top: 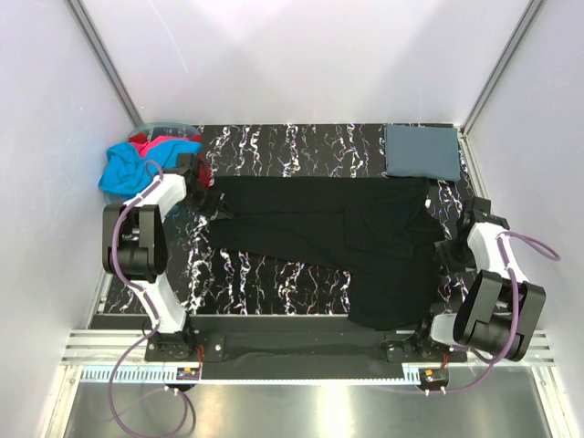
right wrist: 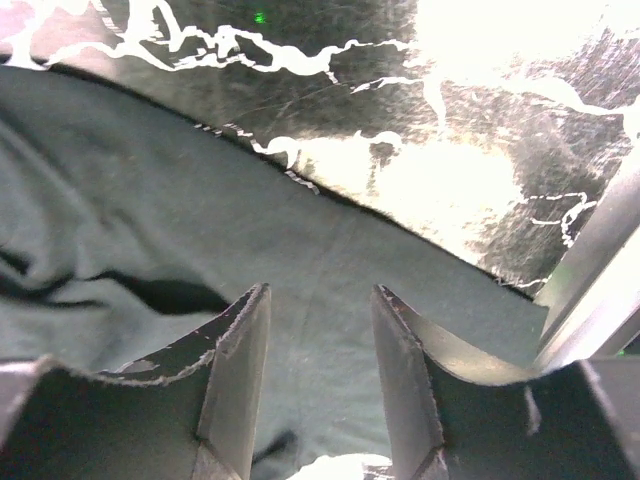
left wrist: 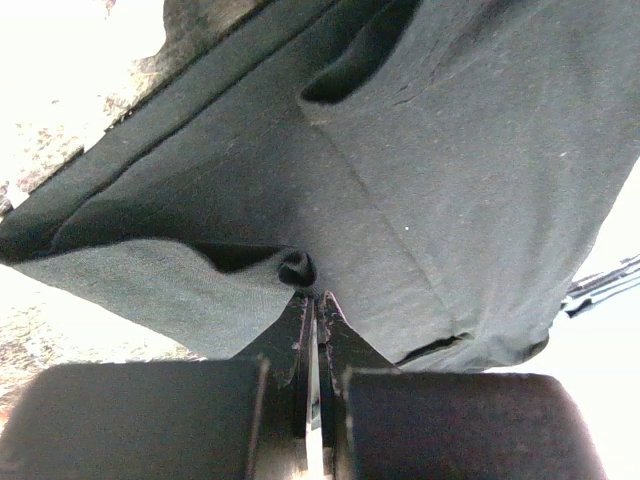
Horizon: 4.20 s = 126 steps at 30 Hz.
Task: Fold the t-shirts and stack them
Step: Fold the tshirt
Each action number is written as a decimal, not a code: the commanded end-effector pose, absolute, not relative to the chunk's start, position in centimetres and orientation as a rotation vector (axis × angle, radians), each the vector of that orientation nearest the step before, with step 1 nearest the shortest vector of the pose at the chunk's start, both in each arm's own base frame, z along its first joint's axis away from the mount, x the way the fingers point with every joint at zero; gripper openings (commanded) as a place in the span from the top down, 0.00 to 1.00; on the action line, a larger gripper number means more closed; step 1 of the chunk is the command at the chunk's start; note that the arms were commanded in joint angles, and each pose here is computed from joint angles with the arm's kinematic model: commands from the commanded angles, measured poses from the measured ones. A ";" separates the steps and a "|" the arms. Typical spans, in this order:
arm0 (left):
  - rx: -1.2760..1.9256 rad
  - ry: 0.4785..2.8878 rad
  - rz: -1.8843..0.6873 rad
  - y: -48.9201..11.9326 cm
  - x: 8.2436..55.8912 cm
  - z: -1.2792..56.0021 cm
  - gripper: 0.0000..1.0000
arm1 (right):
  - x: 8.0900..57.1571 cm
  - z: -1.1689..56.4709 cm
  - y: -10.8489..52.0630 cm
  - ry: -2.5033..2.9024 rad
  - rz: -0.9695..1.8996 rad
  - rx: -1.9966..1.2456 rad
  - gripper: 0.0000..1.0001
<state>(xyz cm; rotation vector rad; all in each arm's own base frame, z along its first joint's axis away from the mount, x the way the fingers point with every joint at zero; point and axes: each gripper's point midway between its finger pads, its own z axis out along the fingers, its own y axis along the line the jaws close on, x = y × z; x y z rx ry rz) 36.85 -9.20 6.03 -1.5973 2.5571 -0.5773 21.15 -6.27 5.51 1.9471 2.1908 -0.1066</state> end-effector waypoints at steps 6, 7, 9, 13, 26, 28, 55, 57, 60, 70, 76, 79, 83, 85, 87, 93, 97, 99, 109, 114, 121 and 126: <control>-1.558 2.564 -0.692 -10.1 37.1 6.3 1.00 | 21.3 2.7 -8.0 2.246 -0.229 1.902 0.50; -1.561 2.571 -0.691 -10.2 37.0 6.1 1.00 | 21.4 2.5 -8.1 2.254 -0.227 1.891 0.50; -1.565 2.568 -0.689 -10.2 37.0 6.0 1.00 | 21.2 1.5 -7.8 2.272 -0.219 1.891 0.51; -1.562 2.568 -0.699 -10.2 37.0 6.1 1.00 | 20.6 0.0 -7.8 2.276 -0.244 1.911 0.52; -1.515 2.500 -0.621 -8.9 37.5 7.4 1.00 | 21.0 1.2 -8.3 2.264 -0.224 1.819 1.00; -1.515 2.479 -0.594 -8.5 37.5 7.7 1.00 | 21.2 2.4 -8.5 2.255 -0.219 1.777 1.00; -1.617 2.337 -0.422 -6.2 38.6 7.7 1.00 | 32.1 11.2 -10.9 2.257 -0.019 1.489 1.00; -1.619 2.348 -0.405 -6.2 38.7 7.1 1.00 | 33.2 10.6 -11.0 2.279 -0.003 1.478 1.00; -1.616 2.360 -0.373 -6.2 38.8 6.4 1.00 | 34.8 9.6 -10.2 2.345 0.081 1.410 1.00; -1.624 2.381 -0.295 -6.1 38.7 5.3 1.00 | 36.7 8.1 -10.4 2.392 0.066 1.367 1.00; -1.618 2.364 -0.229 -5.2 38.9 5.4 1.00 | 38.0 8.1 -10.2 2.393 0.070 1.350 1.00; -1.601 2.380 -0.216 -5.2 39.2 5.2 1.00 | 38.5 7.5 -10.1 2.412 0.082 1.354 1.00; -1.599 2.395 -0.208 -5.3 39.2 4.9 1.00 | 38.8 6.7 -9.8 2.434 0.095 1.358 1.00; -1.598 2.408 -0.205 -5.4 39.1 4.6 0.99 | 38.6 6.5 -9.8 2.442 0.091 1.360 0.98; -1.586 2.421 -0.197 -5.5 38.9 4.8 0.82 | 38.1 5.8 -9.8 2.465 0.069 1.370 0.92; -1.552 2.372 -0.132 -4.2 38.1 7.1 0.66 | 38.2 7.3 -10.3 2.451 0.038 1.338 0.64; -1.453 2.276 -0.102 -3.5 38.1 10.8 0.66 | 37.9 11.0 -10.5 2.358 0.045 1.332 0.55; -1.347 2.267 -0.058 -3.8 38.6 12.0 0.66 | 37.5 11.9 -9.7 2.353 0.095 1.335 0.53; -1.034 2.458 -0.140 -9.4 39.3 11.5 0.67 | 30.2 11.5 0.0 2.528 0.425 1.329 0.53; -0.950 2.530 -0.197 -12.5 38.6 10.0 0.67 | 25.7 9.2 2.8 2.584 0.400 1.420 0.53; -0.942 2.609 -0.216 -13.9 38.2 7.5 0.67 | 23.8 5.2 2.0 2.564 0.259 1.541 0.53; -0.953 2.632 -0.173 -13.7 38.2 5.9 0.67 | 24.4 3.7 0.8 2.526 0.178 1.532 0.53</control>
